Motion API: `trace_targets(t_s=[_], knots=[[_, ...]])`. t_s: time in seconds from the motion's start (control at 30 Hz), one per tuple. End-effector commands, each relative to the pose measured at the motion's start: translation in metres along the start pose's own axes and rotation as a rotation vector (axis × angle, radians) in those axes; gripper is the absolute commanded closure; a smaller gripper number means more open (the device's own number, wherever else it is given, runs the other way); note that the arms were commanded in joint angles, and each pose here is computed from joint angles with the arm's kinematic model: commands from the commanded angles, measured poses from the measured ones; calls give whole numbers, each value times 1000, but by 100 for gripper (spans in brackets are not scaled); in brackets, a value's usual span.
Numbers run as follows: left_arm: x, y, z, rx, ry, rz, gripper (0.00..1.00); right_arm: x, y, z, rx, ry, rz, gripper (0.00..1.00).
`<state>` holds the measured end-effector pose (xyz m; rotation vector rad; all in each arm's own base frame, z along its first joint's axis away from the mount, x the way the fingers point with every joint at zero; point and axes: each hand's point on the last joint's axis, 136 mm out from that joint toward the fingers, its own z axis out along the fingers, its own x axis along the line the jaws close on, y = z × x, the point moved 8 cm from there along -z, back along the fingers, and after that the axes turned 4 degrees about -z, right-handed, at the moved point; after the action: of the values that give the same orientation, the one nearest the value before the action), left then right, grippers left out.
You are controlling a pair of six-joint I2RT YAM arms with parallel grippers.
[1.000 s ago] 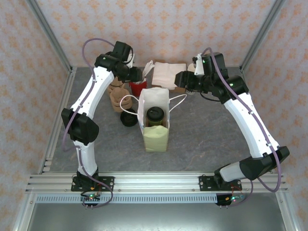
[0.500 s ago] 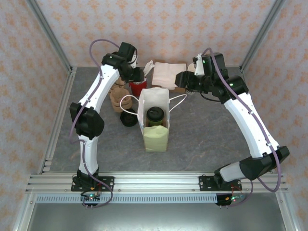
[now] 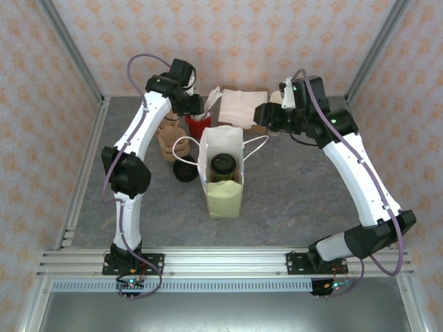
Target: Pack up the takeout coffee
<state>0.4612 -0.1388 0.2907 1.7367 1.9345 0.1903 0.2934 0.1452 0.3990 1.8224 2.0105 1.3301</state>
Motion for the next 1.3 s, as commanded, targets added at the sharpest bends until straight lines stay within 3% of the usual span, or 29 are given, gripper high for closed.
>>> trace_targets(t_s=[0.0, 0.6, 0.97, 1.27], knots=[[6, 0, 2, 14, 38, 21, 65, -4, -1, -3, -8, -19, -10, 38], [6, -9, 11, 46, 18, 33, 66, -6, -2, -1, 2, -28, -9, 38], [8, -9, 8, 45, 41, 28, 76, -8, -5, -1, 4, -37, -5, 38], [6, -6, -16, -2, 40, 28, 81, -8, -3, 1, -2, -34, -9, 38]])
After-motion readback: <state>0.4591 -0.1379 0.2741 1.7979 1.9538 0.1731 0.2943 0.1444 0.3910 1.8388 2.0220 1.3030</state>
